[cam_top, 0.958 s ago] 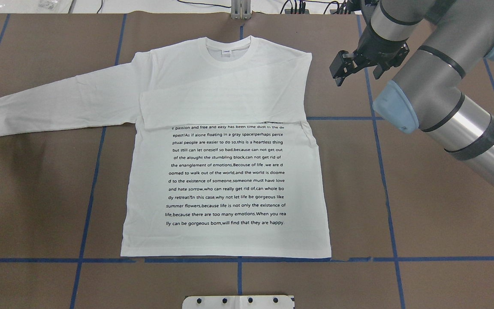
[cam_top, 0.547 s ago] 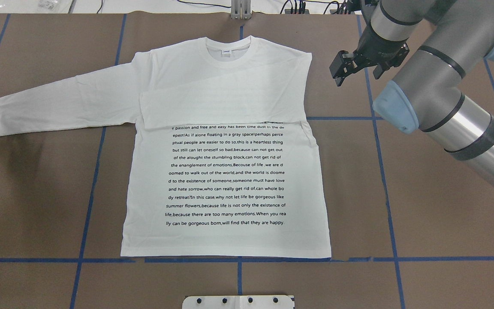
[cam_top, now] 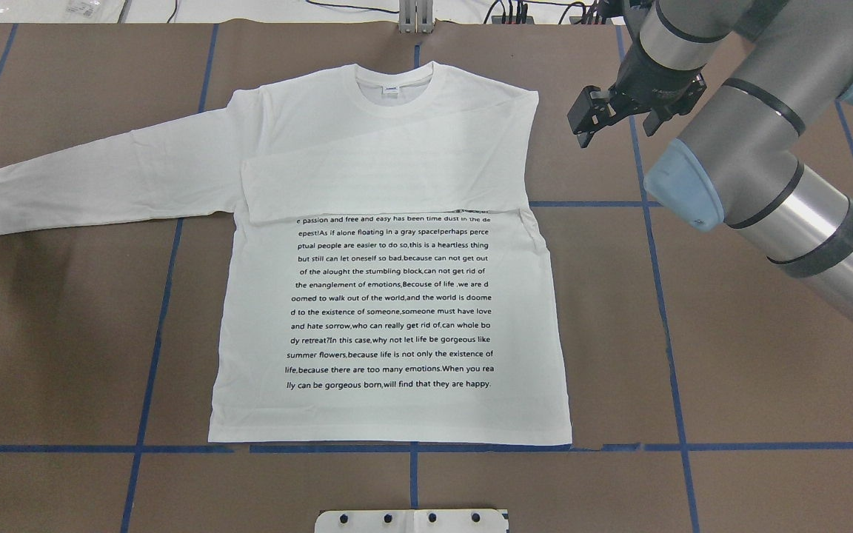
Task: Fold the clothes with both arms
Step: 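Lower the left gripper onto the other sleeve cuff and grasp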
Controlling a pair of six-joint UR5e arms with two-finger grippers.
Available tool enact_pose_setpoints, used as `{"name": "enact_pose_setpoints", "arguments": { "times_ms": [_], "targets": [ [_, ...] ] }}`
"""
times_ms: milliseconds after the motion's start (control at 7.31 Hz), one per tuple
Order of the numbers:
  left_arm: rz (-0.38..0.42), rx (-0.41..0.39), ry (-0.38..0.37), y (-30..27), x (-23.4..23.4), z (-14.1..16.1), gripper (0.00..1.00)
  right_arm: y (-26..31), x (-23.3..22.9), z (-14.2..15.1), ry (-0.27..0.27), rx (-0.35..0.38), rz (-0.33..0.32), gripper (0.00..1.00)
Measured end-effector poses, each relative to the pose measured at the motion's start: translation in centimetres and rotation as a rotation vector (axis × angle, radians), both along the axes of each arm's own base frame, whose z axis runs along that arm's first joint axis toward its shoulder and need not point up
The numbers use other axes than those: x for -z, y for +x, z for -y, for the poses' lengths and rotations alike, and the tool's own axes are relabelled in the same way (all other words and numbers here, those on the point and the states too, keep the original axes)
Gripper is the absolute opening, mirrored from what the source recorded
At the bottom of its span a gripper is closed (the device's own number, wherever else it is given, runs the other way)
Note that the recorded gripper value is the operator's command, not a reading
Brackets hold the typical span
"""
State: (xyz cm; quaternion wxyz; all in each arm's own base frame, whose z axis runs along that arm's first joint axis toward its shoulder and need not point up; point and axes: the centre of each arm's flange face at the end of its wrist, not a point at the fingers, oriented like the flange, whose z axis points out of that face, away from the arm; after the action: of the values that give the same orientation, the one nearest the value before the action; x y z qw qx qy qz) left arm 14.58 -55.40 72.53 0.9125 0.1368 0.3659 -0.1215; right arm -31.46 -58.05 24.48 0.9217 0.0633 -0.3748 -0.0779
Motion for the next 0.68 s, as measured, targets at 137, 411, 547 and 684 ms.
{"name": "enact_pose_setpoints", "arguments": {
  "times_ms": [137, 411, 547, 684],
  "targets": [
    [0.0, 0.0, -0.001, -0.01, -0.06, -0.05, 0.57, 0.01, 0.0, -0.03, 0.0, 0.0, 0.0, 1.0],
    [0.001, 0.0, -0.004, -0.01, -0.17, -0.14, 0.55, 0.03, 0.04, -0.06, 0.001, 0.0, 0.001, 1.0],
    [0.002, 0.0, -0.007, -0.01, -0.29, -0.2, 0.42, 0.07, 0.16, -0.12, 0.003, 0.0, 0.002, 1.0],
    [0.002, 0.0, -0.01, -0.01, -0.4, -0.24, 0.28, 0.14, 0.31, -0.22, 0.004, -0.001, 0.004, 1.0]
  ]
}}
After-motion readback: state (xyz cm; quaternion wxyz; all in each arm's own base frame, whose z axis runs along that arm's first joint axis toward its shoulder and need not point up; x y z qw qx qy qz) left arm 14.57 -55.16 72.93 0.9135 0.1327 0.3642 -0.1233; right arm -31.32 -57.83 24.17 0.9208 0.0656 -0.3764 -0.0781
